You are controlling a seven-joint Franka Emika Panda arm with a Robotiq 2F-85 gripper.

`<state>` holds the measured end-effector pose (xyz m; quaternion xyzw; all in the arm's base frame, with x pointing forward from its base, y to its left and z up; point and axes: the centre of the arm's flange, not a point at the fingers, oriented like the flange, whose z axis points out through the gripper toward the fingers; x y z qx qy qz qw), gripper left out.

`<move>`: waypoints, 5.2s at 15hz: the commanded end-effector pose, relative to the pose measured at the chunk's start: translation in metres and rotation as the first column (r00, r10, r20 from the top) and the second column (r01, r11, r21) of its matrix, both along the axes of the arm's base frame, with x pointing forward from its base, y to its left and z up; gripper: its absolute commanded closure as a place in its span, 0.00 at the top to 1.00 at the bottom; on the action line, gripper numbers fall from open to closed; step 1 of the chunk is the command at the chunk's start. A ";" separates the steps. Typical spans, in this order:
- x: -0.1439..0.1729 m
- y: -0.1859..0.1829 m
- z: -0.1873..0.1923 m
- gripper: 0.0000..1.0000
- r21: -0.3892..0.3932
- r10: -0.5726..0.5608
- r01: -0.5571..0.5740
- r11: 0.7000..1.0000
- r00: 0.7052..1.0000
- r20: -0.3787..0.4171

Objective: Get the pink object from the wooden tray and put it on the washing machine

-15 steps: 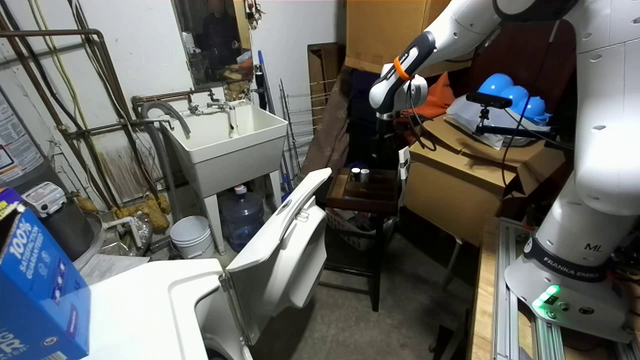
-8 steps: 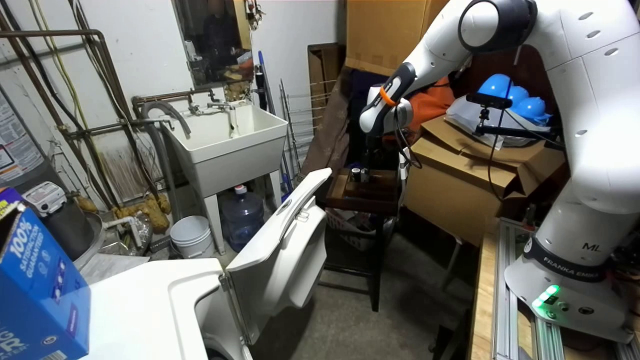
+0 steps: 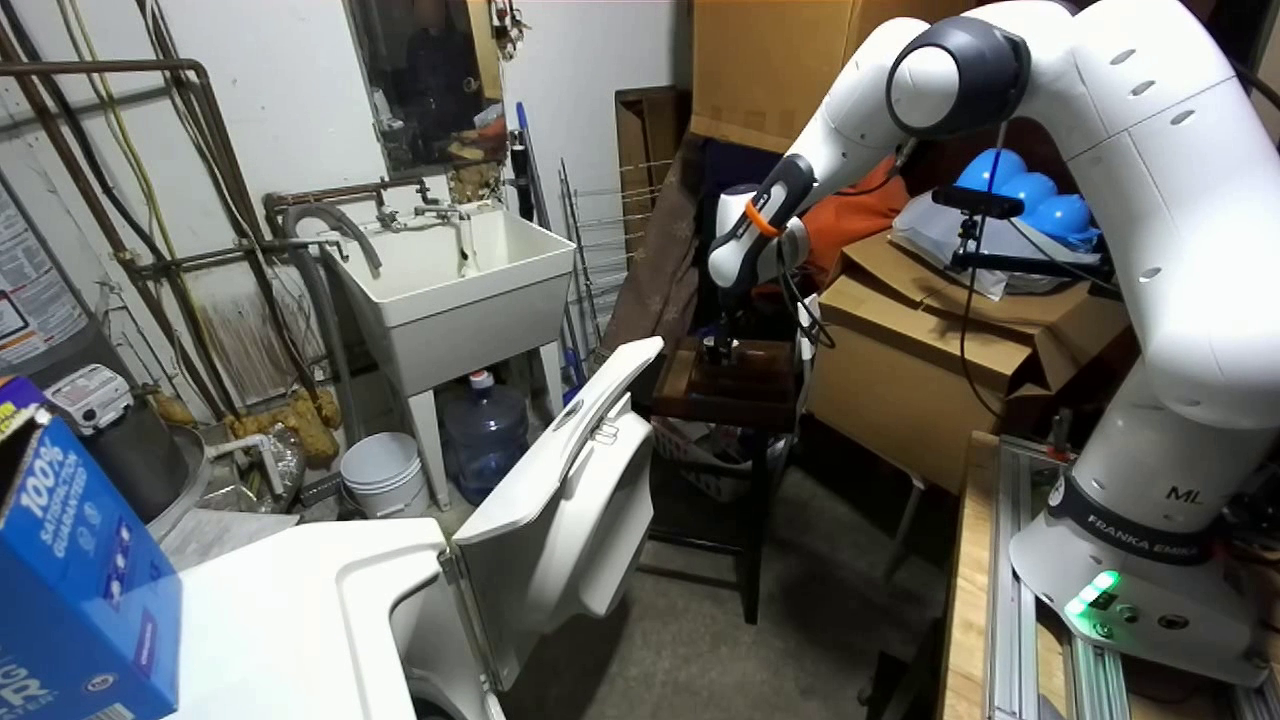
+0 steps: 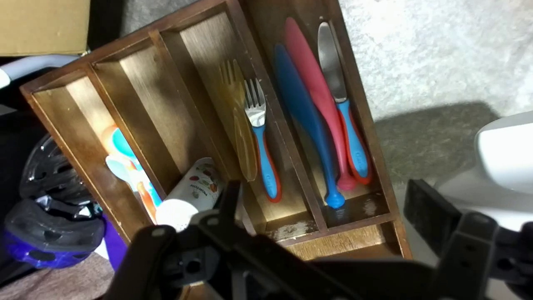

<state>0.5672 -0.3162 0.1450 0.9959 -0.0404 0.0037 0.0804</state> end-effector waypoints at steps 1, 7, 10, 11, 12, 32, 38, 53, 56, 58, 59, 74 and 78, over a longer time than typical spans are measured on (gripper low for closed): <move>0.008 0.009 -0.017 1.00 -0.037 0.124 -0.123 0.992 0.992 0.030; 0.007 0.035 -0.051 1.00 -0.062 0.131 -0.128 0.990 0.991 0.038; 0.002 0.032 -0.073 0.95 -0.045 0.097 -0.096 0.994 0.995 0.017; -0.001 0.030 -0.078 0.80 -0.040 0.081 -0.081 0.996 0.997 0.012; -0.004 0.025 -0.081 0.78 -0.040 0.062 -0.062 0.997 0.998 0.005; 0.017 0.015 -0.114 0.36 0.012 0.059 -0.059 0.998 0.998 0.012; 0.020 0.000 -0.133 0.37 0.017 0.050 -0.049 0.999 0.999 -0.015; 0.027 0.011 -0.144 0.00 0.025 0.110 -0.108 0.994 0.992 -0.064; 0.025 0.011 -0.142 0.27 0.022 0.113 -0.112 0.993 0.992 -0.063; 0.026 0.012 -0.140 0.40 0.014 0.121 -0.121 0.993 0.991 -0.050; 0.027 0.012 -0.140 0.45 0.008 0.131 -0.130 0.991 0.990 -0.043; 0.030 0.020 -0.154 0.00 0.001 0.138 -0.139 0.990 0.989 -0.059; 0.027 0.015 -0.157 0.00 0.006 0.112 -0.112 0.994 0.990 -0.088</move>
